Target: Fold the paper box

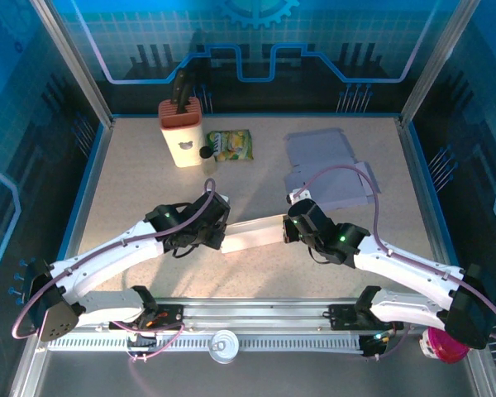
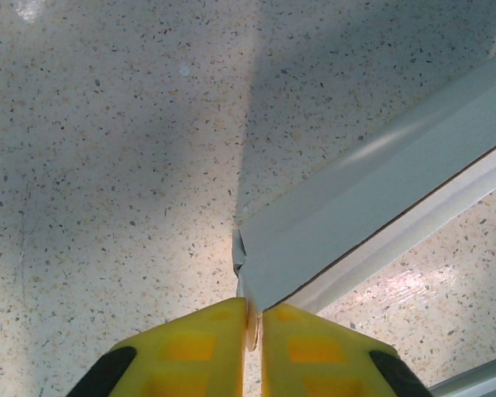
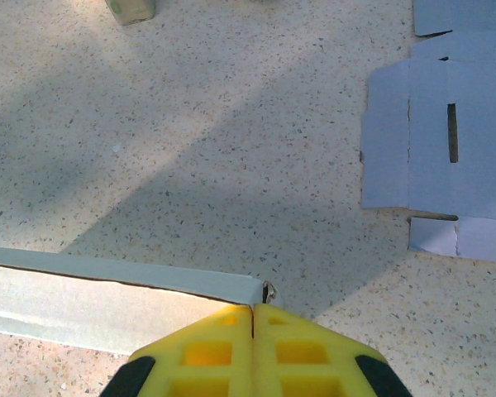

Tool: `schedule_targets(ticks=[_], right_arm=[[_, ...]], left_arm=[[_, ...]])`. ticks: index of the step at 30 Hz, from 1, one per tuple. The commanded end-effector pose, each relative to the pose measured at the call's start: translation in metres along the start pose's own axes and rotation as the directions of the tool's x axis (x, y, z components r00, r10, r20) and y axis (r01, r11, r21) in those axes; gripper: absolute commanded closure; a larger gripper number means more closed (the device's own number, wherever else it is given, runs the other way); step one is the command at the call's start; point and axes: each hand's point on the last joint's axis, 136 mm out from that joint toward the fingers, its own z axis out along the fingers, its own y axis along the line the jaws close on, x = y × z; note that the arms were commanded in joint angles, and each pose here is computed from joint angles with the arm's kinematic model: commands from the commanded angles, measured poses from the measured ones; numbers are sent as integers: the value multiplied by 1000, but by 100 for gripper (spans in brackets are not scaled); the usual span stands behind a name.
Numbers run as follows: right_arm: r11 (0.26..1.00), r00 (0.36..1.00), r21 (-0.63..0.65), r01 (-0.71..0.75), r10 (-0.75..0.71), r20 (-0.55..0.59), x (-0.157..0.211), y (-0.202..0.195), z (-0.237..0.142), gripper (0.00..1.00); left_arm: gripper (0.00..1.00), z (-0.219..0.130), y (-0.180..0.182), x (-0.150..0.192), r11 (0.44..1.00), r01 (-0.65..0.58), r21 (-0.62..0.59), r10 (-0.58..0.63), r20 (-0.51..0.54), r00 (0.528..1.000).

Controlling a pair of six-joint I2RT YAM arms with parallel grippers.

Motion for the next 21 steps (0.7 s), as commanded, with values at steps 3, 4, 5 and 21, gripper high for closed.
schedule_targets(ticks=[3, 4, 5, 21], right_arm=[[1000, 1000, 9, 2, -2, -23, 5, 0, -3, 100], [1000, 1000, 10, 2, -2, -23, 4, 0, -3, 100], [1000, 1000, 9, 1, -1, -24, 4, 0, -3, 100], [1000, 1000, 3, -9, 9, -23, 5, 3, -4, 100]], left_arm=[[93, 3, 3, 1, 1000, 22, -13, -22, -1, 1000], [94, 3, 3, 0, 999, 30, -11, -30, -2, 1000], [95, 4, 1, 0, 999, 40, -6, -40, -5, 999], [100, -2, -15, -10, 951, 293, 99, -296, 19, 955]])
